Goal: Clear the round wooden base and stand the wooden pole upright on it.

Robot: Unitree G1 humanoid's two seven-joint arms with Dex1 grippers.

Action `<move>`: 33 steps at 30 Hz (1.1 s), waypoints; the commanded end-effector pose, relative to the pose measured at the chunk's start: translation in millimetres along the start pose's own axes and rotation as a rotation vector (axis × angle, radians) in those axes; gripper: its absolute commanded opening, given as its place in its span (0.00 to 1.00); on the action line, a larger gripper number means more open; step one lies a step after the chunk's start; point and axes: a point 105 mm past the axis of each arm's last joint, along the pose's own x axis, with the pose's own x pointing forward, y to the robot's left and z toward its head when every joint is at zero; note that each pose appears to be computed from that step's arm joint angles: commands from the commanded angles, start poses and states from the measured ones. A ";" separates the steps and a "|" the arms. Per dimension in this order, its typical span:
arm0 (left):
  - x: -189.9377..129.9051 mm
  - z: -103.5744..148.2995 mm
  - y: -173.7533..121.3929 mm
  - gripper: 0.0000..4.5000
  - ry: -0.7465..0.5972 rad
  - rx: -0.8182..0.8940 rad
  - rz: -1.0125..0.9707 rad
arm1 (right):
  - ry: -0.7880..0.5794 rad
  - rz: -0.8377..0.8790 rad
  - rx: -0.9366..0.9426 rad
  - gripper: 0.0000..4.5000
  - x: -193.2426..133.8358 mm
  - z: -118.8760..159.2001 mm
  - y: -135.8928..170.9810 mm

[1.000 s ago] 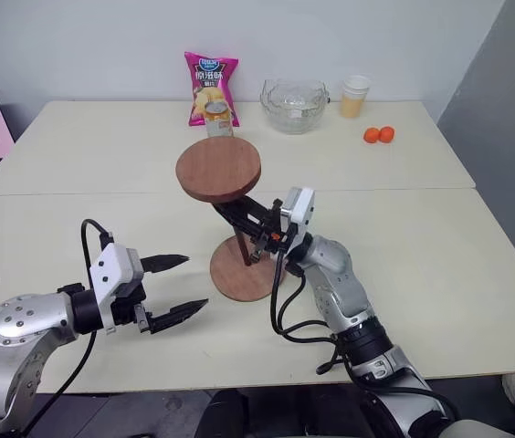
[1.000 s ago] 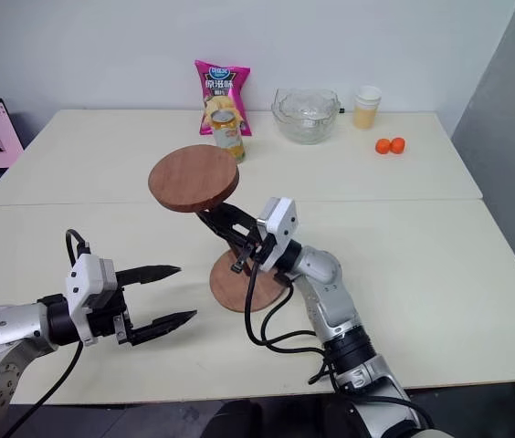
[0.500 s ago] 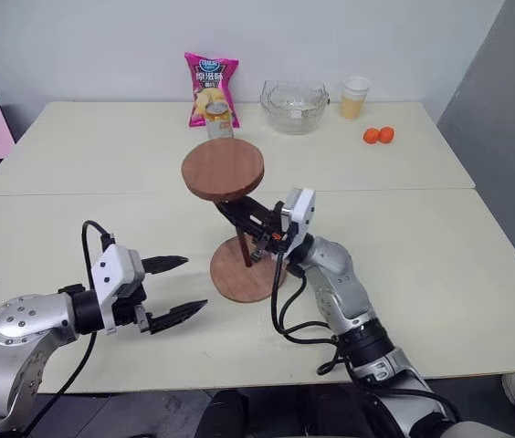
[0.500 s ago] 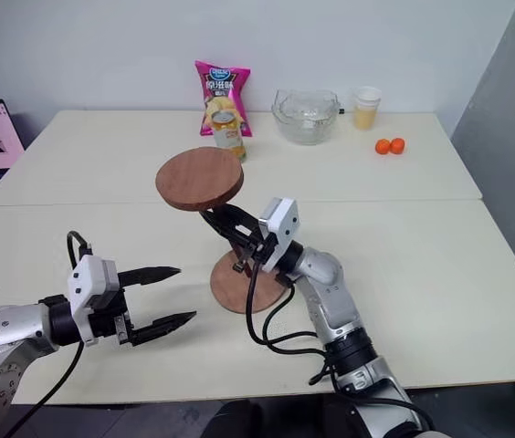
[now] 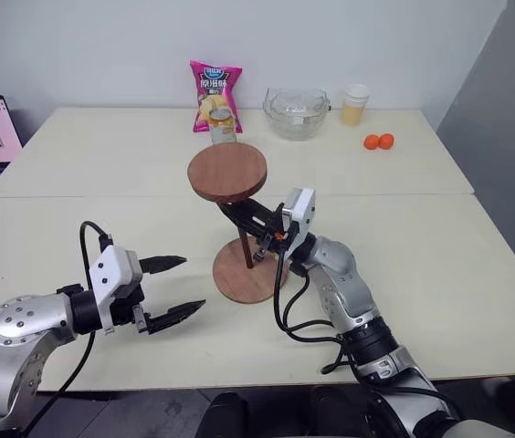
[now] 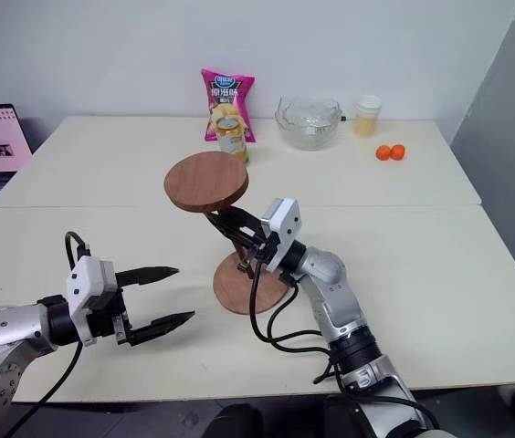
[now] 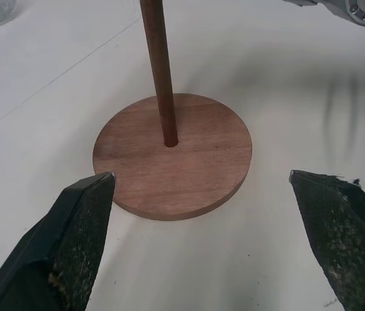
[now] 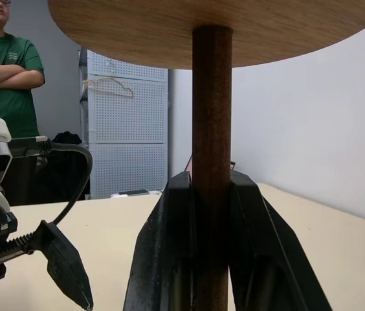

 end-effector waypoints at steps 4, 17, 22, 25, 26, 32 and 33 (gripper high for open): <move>1.0 7.6 1.6 1.00 -0.015 0.042 0.001 | 0.257 -0.036 0.085 0.05 -34.3 -57.8 -3.2; 3.3 10.0 2.5 1.00 -0.013 0.046 -0.002 | 0.297 -0.037 0.090 0.05 -43.2 -65.9 -0.2; 3.0 9.3 2.9 1.00 -0.009 0.045 -0.005 | 0.275 -0.008 0.105 0.05 -37.1 -60.1 6.3; 3.0 8.2 3.3 1.00 -0.007 0.045 -0.008 | 0.237 0.055 0.101 0.05 -31.7 -49.6 14.7; 2.9 7.9 3.3 1.00 -0.006 0.046 -0.008 | 0.231 0.056 0.108 0.05 -30.7 -47.7 15.1; 2.5 6.6 3.4 1.00 -0.004 0.047 -0.006 | 0.192 0.057 0.118 0.25 -24.4 -35.8 14.8; 2.5 6.5 3.4 1.00 -0.003 0.048 -0.006 | 0.188 0.064 0.120 0.29 -23.6 -34.1 15.8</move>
